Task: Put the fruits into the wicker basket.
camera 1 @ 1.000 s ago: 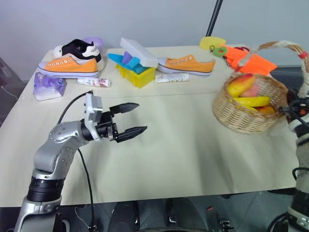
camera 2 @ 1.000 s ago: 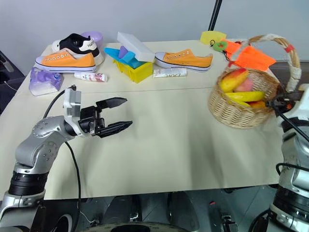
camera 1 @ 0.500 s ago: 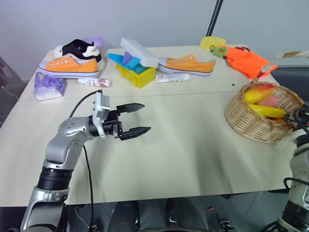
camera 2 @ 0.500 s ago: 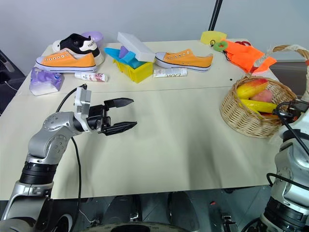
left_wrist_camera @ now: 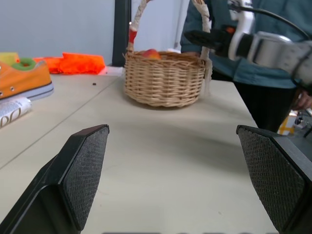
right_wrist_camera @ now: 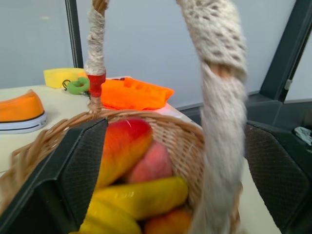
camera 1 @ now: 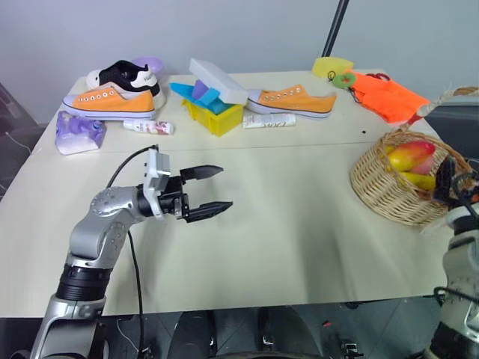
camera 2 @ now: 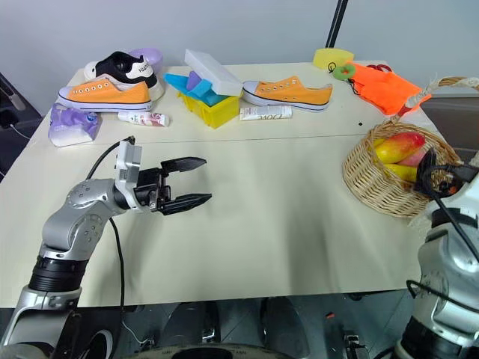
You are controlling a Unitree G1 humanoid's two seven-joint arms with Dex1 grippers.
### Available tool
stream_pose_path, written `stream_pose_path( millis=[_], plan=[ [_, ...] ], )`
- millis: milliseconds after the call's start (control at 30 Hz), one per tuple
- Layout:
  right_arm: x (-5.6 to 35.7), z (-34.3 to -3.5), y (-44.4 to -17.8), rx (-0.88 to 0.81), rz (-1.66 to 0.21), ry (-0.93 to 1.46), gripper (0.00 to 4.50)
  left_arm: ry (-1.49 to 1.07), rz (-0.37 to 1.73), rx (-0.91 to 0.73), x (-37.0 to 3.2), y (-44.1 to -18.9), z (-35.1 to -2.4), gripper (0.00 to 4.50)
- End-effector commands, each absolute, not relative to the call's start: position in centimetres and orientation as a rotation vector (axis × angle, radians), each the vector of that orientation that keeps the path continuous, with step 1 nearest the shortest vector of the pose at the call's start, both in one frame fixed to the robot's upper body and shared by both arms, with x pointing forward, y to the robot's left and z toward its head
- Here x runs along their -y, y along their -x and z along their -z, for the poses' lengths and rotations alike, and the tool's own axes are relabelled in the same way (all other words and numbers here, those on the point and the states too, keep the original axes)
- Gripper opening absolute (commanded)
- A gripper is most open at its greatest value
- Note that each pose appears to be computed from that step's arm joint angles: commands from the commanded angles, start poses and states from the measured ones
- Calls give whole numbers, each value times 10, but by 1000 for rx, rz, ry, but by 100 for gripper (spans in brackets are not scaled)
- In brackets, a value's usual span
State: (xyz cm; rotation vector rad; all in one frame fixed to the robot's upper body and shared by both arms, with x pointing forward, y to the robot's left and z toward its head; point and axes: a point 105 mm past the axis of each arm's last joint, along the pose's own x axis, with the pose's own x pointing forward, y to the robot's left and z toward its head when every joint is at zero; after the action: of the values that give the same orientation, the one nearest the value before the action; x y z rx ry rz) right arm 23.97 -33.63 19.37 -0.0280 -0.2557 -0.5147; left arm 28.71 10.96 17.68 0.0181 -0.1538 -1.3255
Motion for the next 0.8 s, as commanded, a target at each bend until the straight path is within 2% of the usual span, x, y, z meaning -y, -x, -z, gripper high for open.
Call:
stream_pose_path(
  millis=[33, 133, 200, 300, 433, 533, 567, 633, 800],
  plan=[
    [322, -214, -213, 379, 541, 58, 447, -38, 1319, 195, -109, -289, -183, 450],
    [309, -209, -202, 380, 523, 108, 447, -46, 1308, 202, -109, -291, -183, 450],
    [286, -207, -198, 385, 437, 181, 447, -44, 1268, 213, -114, -295, -184, 450],
    [233, -200, -210, 398, 137, 217, 447, -66, 1145, 239, -126, -307, -182, 450],
    [193, -195, -237, 384, -164, 132, 447, -205, 875, 258, -148, -331, -171, 450],
    [152, -169, -256, 228, -525, 76, 447, -145, 638, 177, -176, -346, -157, 450],
    [137, -164, -255, 189, -661, 63, 447, -121, 572, 158, -187, -347, -153, 450],
    [123, -159, -253, 158, -809, 70, 447, -113, 496, 173, -199, -344, -152, 450],
    [110, -168, -279, 180, -922, 73, 447, -85, 270, 172, -237, -328, -156, 450]
  ],
)
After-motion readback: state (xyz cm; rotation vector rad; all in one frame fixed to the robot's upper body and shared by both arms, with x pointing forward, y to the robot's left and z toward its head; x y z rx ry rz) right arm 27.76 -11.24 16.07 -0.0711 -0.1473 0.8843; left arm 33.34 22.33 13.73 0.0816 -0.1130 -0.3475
